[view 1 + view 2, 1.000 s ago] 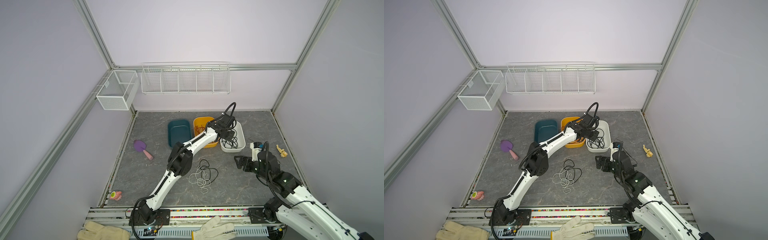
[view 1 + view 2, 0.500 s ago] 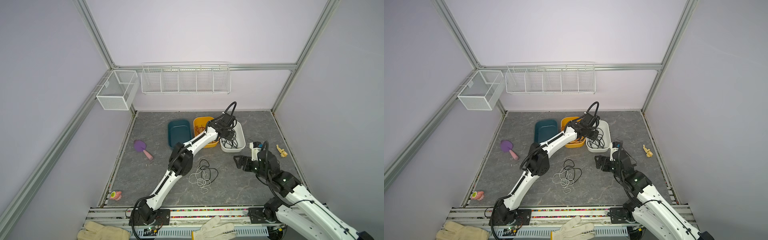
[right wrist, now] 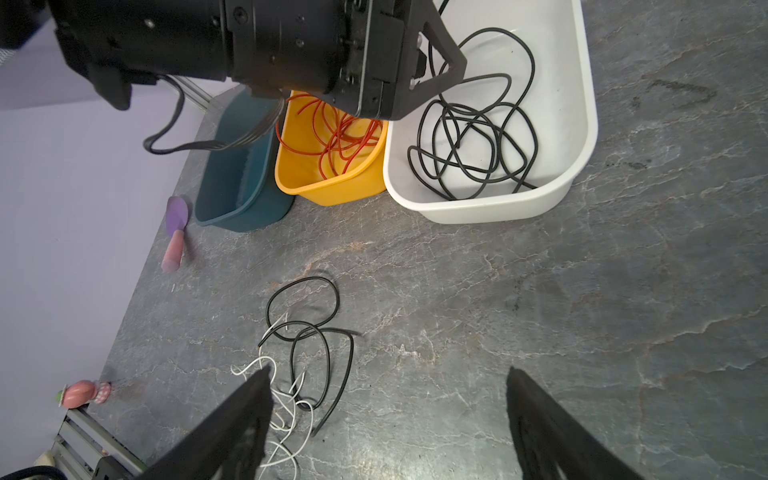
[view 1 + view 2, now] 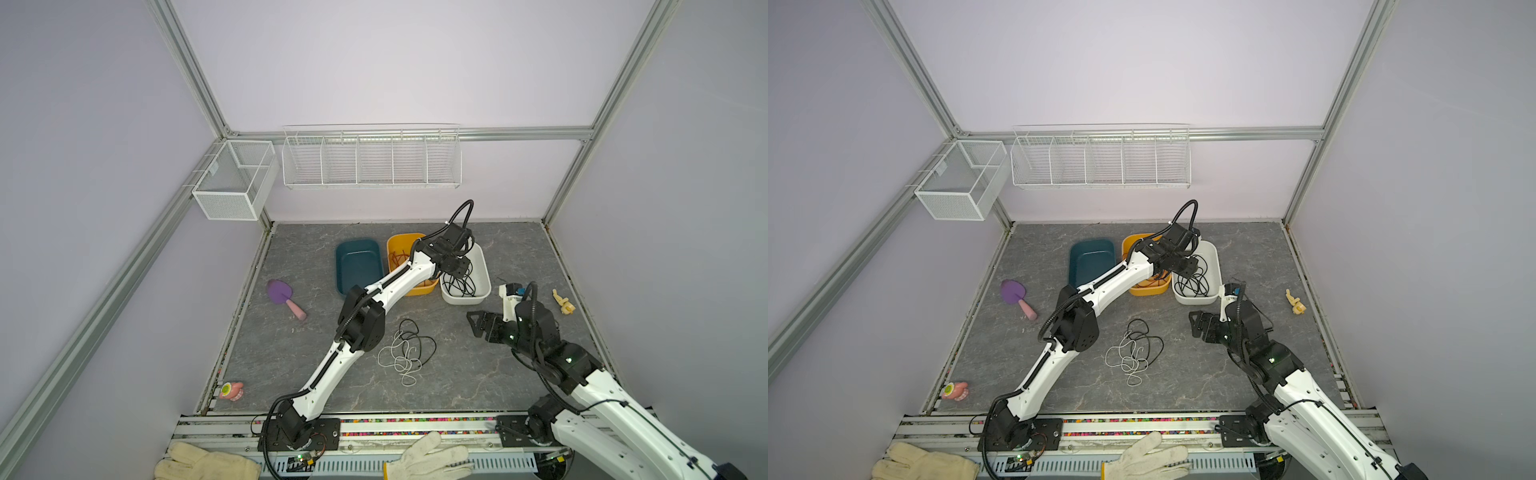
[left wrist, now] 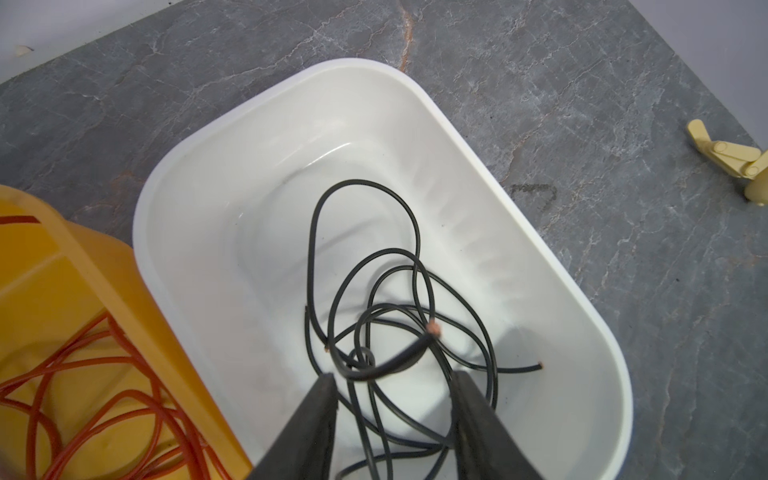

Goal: Untangle the cables
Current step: 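Lower the black wire into the white tub and open the left gripper, then move the left gripper toward the bundle while the right gripper approaches it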

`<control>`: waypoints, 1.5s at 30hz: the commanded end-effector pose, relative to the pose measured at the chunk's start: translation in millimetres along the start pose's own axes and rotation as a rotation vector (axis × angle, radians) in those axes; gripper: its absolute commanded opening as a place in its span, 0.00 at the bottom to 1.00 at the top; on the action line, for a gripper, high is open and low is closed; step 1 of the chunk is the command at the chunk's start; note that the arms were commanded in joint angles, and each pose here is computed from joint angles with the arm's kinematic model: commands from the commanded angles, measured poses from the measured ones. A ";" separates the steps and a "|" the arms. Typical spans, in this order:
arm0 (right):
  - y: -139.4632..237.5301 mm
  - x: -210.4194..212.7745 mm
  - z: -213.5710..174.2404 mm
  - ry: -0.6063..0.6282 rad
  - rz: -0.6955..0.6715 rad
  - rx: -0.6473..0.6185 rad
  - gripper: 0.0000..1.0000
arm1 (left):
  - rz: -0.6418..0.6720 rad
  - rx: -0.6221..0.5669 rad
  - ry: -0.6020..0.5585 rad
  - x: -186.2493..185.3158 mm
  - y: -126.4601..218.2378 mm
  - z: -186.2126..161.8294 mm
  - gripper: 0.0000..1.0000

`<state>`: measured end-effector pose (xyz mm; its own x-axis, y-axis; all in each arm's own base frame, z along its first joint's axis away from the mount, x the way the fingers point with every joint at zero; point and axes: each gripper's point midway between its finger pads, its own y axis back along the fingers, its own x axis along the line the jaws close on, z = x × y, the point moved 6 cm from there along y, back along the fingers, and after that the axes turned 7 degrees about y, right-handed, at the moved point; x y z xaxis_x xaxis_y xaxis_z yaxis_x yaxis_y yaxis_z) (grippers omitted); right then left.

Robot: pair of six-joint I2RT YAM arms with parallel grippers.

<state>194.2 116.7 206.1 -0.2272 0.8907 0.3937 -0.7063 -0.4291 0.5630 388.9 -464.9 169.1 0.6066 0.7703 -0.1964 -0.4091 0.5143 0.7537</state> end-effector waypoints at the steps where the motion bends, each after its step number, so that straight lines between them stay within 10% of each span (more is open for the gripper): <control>1: 2.7 3.4 8.9 -0.019 0.016 -0.033 0.89 | 0.015 -0.066 -0.034 -4.8 30.9 21.8 0.50; 27: -0.6 3.2 8.2 -0.021 0.029 -0.016 0.89 | 0.075 -0.259 -0.003 27.0 129.6 74.8 0.64; 45: -42.4 23.2 -6.0 0.008 0.182 0.168 0.89 | 0.201 -0.024 -0.179 48.9 209.2 -14.3 0.89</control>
<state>210.0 147.2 174.1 -0.2900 0.8333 0.4707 -0.5336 -0.5490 0.6433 347.1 -329.8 313.0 0.5986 0.8002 0.0376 -0.5839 0.4037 0.7044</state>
